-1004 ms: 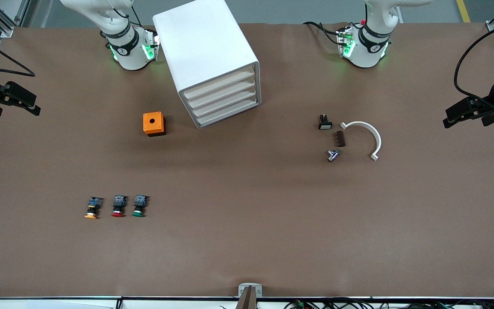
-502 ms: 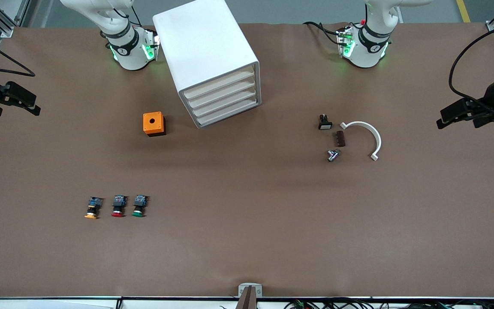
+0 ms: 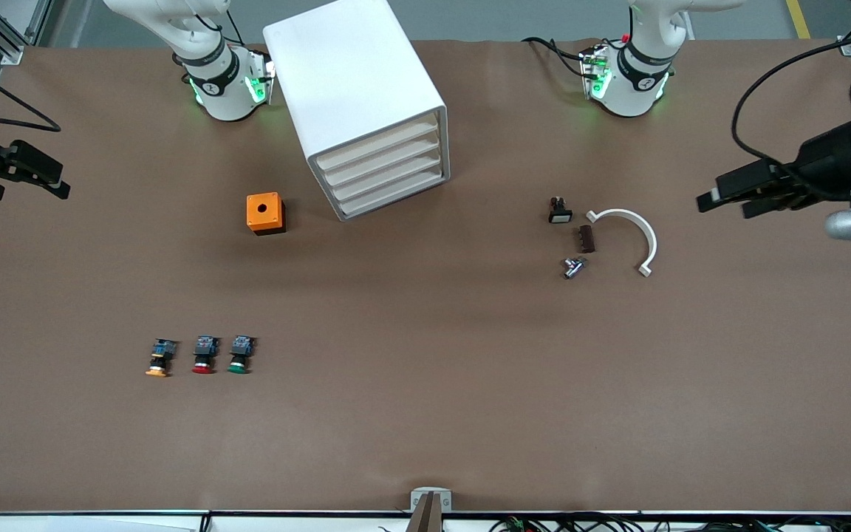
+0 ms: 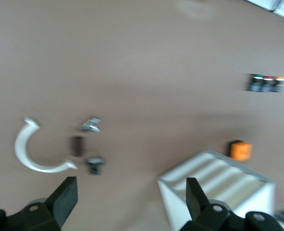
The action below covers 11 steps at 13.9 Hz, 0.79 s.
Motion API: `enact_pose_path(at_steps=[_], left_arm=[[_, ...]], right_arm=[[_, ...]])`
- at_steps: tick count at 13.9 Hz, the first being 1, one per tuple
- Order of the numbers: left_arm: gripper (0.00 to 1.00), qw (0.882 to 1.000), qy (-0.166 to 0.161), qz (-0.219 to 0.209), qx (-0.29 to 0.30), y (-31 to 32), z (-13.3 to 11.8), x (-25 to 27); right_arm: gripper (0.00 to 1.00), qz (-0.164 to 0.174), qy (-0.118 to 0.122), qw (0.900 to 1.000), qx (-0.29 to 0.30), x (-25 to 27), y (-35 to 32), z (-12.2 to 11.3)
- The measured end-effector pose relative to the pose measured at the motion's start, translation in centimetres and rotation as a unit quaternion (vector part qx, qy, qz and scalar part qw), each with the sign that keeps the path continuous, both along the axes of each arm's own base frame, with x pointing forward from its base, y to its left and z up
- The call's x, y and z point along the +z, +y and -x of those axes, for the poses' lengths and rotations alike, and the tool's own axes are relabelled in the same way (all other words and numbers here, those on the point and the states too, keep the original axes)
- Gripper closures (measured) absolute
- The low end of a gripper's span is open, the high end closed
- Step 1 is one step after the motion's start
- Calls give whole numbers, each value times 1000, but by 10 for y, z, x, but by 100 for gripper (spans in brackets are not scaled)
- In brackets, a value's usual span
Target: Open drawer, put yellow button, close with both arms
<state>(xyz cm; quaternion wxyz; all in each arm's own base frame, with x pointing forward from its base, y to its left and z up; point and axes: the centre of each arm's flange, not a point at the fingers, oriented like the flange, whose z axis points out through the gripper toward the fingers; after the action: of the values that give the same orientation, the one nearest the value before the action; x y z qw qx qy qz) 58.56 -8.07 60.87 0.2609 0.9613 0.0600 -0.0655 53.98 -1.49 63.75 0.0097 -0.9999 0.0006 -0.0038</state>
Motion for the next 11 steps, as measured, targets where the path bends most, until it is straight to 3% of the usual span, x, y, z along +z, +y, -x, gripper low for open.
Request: enact_pose_path(at_steps=[2,4,8,11], left_arm=[[0,997,51,51,33,-18,-9,-17],[0,991,98,74,52,-45,-11,-30],[0,975,203,57,66,-141,-1,-68],[0,951,288,46,102,-201,2,-99]], right_arm=[[0,0,0,1000,0,0,0,0],[0,0,0,1000,0,0,0,0],[0,0,0,1000,1,0,1,0],[0,0,-5,1000,0,4,0,0]])
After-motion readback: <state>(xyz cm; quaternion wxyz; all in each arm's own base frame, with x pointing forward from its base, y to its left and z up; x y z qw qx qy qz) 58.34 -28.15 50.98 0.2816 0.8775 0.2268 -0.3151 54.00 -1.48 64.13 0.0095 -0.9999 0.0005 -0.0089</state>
